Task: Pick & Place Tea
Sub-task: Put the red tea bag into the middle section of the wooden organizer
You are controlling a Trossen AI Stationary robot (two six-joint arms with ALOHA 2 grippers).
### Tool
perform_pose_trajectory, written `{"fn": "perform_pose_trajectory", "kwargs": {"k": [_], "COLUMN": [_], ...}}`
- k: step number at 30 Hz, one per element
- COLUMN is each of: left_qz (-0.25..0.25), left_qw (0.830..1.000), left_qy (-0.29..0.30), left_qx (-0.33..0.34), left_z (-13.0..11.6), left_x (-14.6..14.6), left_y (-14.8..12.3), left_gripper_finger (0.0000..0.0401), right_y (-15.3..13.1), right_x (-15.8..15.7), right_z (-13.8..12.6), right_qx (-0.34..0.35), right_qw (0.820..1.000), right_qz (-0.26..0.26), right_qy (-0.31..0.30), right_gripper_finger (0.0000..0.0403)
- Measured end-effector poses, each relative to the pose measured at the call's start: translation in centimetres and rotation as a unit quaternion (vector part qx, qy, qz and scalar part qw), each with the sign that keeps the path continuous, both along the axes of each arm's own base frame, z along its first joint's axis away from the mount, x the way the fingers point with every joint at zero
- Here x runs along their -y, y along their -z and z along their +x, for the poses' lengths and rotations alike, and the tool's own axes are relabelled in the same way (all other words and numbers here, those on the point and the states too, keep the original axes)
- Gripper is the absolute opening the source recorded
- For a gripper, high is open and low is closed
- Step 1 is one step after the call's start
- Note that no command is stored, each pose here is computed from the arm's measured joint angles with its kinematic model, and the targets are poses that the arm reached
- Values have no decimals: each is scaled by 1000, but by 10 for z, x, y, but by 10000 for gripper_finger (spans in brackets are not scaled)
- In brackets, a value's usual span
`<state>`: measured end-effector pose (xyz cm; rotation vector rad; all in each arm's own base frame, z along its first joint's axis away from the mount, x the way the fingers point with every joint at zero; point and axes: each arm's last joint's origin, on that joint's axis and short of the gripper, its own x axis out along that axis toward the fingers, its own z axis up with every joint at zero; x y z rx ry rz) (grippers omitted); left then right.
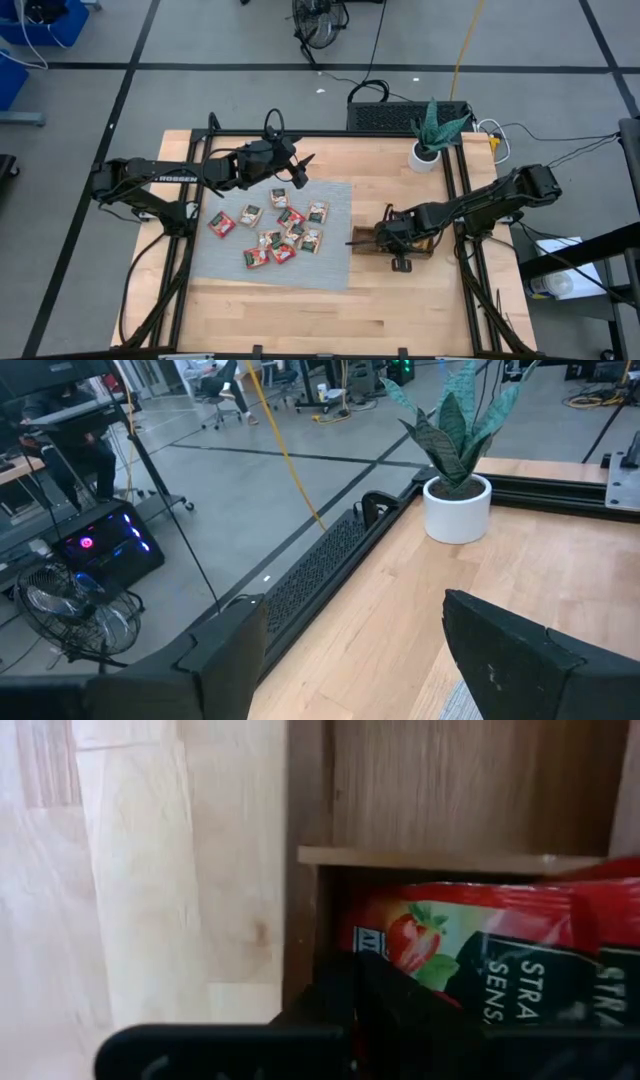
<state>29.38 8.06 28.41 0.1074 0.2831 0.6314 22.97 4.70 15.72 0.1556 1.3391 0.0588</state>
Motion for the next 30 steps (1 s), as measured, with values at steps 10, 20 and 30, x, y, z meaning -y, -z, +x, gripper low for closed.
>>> {"fn": "perform_pose_trajectory", "kwargs": {"k": [10, 20, 30], "left_qz": [-5, -7, -7], "left_qw": [1000, 1000, 1000], "left_qy": [-1, -2, -2], "left_qx": [3, 5, 5], "left_z": [0, 0, 0], "left_x": [0, 0, 0], "left_y": [0, 0, 0], "left_gripper_finger": [296, 296, 296], "right_y": [15, 15, 16], "right_x": [1, -4, -5], "right_z": [-14, -17, -21], "right_qx": [-12, 6, 2], "right_qw": [998, 989, 978], "right_qz": [-58, -151, -209], "right_qy": [20, 9, 8], "right_gripper_finger": [0, 0, 0]}}
